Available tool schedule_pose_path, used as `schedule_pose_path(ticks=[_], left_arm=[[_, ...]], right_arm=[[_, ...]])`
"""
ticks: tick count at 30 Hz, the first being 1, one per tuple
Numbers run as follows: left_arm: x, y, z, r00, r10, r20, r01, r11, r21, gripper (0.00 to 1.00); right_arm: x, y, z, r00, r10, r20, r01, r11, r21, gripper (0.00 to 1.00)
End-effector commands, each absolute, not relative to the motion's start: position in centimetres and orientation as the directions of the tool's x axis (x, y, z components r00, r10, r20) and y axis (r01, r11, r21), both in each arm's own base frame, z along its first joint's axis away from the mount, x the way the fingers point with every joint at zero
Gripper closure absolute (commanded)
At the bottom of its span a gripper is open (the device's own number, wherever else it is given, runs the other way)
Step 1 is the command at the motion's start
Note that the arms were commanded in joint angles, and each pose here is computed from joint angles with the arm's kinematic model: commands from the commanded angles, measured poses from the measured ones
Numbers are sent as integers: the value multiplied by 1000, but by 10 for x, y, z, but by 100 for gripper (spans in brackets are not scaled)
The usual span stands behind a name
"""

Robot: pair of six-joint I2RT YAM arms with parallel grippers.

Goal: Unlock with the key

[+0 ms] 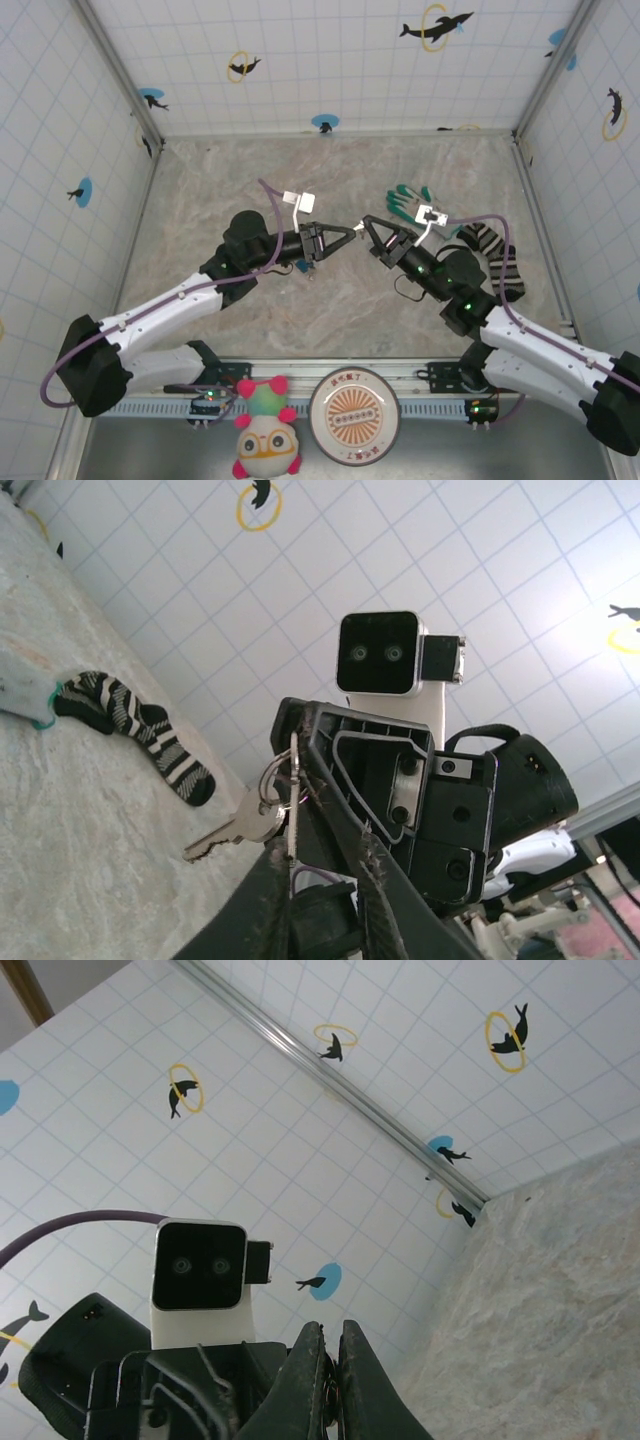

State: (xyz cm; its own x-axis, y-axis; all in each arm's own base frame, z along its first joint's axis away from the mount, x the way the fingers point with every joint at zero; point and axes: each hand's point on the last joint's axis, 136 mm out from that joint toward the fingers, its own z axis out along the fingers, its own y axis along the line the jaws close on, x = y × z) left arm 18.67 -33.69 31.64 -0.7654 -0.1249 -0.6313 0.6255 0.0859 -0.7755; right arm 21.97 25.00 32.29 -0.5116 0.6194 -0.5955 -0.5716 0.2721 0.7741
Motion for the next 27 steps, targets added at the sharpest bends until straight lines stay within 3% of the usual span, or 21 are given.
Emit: schedule_pose_path(ticks=[1, 5, 11, 12, 15, 17, 22, 27], left_arm=[[181, -339, 329, -742, -128, -659, 660, 41, -751, 87], [181, -339, 329, -741, -131, -659, 660, 44, -750, 98], [181, -336, 330, -727, -132, -673, 672, 65, -738, 100], [185, -336, 326, -729, -124, -673, 666, 100, -740, 100], [195, -337, 305, -740, -63, -669, 641, 235, -731, 100], [199, -337, 291, -748, -5, -663, 631, 302, -714, 100], [196, -337, 263, -759, 162, -631, 636, 392, -665, 100], [183, -339, 257, -736, 299, -608, 677, 358, -643, 100]], right_arm=[[216, 251, 325, -509, 627, -590, -584, 251, 772, 100], [215, 254, 322, -523, 608, -597, -583, 255, 771, 100], [213, 254, 314, -537, 577, -615, -574, 284, 768, 100], [214, 252, 312, -535, 573, -620, -570, 297, 766, 97], [219, 239, 302, -512, 569, -643, -535, 375, 757, 74], [223, 229, 295, -491, 553, -673, -509, 445, 737, 65], [223, 210, 289, -476, 497, -725, -485, 540, 688, 57], [221, 213, 286, -552, 447, -704, -510, 487, 709, 61]])
